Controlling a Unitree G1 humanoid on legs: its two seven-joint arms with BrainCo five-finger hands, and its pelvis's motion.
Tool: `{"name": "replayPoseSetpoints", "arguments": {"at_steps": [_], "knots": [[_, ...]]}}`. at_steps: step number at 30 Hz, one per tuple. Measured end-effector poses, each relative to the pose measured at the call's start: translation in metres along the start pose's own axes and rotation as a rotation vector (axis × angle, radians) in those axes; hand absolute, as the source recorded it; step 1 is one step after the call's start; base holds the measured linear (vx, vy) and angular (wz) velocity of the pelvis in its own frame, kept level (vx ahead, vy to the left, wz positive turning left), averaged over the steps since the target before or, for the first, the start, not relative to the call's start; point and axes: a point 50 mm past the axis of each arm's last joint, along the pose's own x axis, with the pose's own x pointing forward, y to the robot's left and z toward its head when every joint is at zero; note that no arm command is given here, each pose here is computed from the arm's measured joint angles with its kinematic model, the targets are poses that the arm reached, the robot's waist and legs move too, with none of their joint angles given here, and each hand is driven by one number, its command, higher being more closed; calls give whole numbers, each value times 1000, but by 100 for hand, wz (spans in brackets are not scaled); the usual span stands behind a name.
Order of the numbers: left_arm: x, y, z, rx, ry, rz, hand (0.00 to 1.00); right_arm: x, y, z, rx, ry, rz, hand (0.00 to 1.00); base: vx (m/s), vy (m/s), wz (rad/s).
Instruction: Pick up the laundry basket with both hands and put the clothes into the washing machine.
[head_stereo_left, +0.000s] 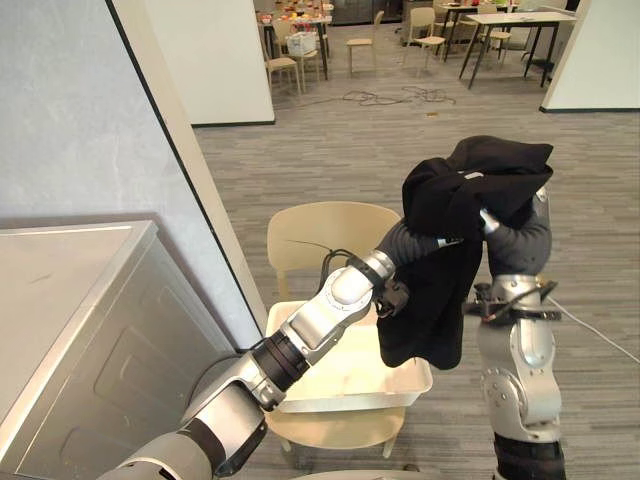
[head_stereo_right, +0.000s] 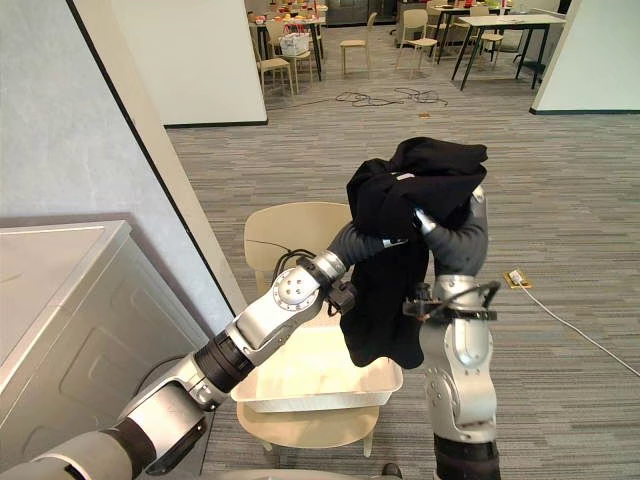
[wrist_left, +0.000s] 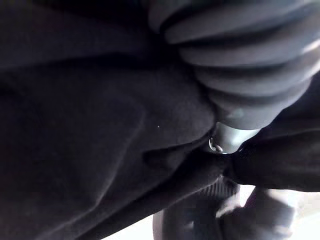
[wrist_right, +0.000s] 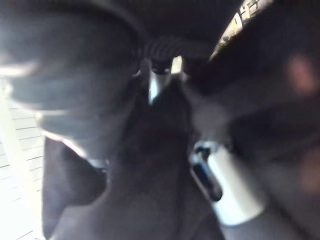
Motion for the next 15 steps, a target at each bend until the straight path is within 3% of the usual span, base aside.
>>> {"name": "replayPoseSetpoints", "arguments": {"at_steps": [3, 7, 15], "knots": [[-34, 37, -9, -19, 20, 175, 100, -10, -50, 20, -161, -44, -216, 0, 0, 0, 0], [-96, 82, -7, -20, 11, 428, 100, -34, -92, 38, -331, -27, -396, 0, -1, 0, -6], [-193, 115, 5, 67, 26, 776, 100, -96, -125, 40, -427, 135, -661, 0, 1, 1, 1]]}}
